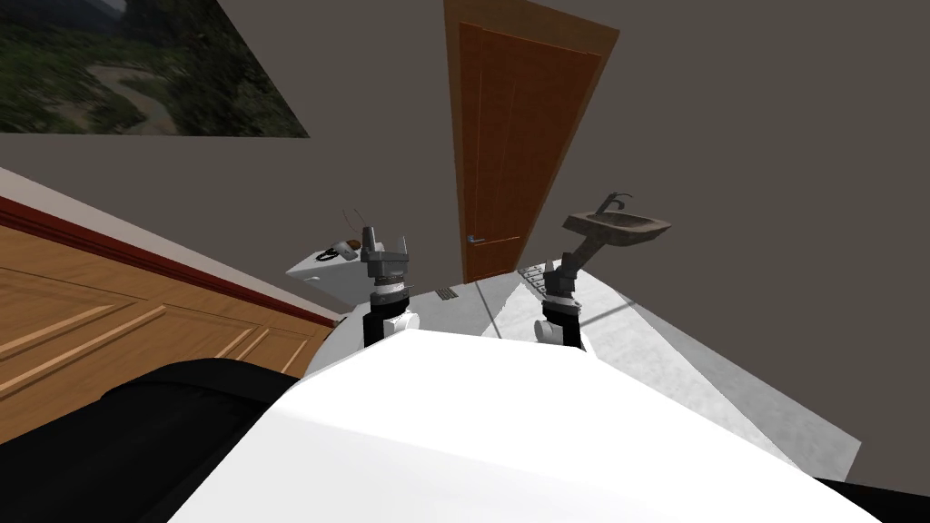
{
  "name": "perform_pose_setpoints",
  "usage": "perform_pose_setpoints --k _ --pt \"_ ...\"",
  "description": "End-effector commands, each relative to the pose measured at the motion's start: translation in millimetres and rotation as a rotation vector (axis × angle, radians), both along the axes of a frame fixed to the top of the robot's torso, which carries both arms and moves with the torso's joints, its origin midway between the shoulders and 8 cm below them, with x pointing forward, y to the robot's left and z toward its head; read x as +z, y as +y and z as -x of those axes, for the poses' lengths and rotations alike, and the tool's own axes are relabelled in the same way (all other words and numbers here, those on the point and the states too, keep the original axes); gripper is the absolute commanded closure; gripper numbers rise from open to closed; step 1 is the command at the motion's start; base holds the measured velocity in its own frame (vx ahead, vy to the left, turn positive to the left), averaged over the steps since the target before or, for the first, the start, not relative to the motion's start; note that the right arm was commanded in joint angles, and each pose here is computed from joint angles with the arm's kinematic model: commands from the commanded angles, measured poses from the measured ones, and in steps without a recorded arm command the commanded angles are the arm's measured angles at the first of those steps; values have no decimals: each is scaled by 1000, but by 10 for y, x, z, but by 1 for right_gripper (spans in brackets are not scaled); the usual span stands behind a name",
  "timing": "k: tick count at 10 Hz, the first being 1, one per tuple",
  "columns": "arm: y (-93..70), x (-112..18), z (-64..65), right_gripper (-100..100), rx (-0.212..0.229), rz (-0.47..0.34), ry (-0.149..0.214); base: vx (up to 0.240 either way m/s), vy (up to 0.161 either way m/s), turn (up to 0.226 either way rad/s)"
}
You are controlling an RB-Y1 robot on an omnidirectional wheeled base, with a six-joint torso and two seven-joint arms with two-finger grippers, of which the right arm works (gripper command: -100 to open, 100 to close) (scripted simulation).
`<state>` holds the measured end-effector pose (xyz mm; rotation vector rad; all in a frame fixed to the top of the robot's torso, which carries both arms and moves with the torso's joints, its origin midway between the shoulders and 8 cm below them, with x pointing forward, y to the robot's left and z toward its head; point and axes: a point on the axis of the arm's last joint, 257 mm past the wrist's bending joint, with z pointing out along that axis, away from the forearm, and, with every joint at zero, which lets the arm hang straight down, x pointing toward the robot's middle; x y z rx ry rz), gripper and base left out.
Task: Pull the door open
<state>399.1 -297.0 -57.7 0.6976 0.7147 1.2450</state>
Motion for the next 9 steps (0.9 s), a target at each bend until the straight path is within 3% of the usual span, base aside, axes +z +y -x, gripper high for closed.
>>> perform_pose_setpoints --k 1,9 --pt "6 -134 -58 -100 7 -2 21 35 13 51" --pt "-8 -629 -299 -100 38 -12 104 67 13 66"
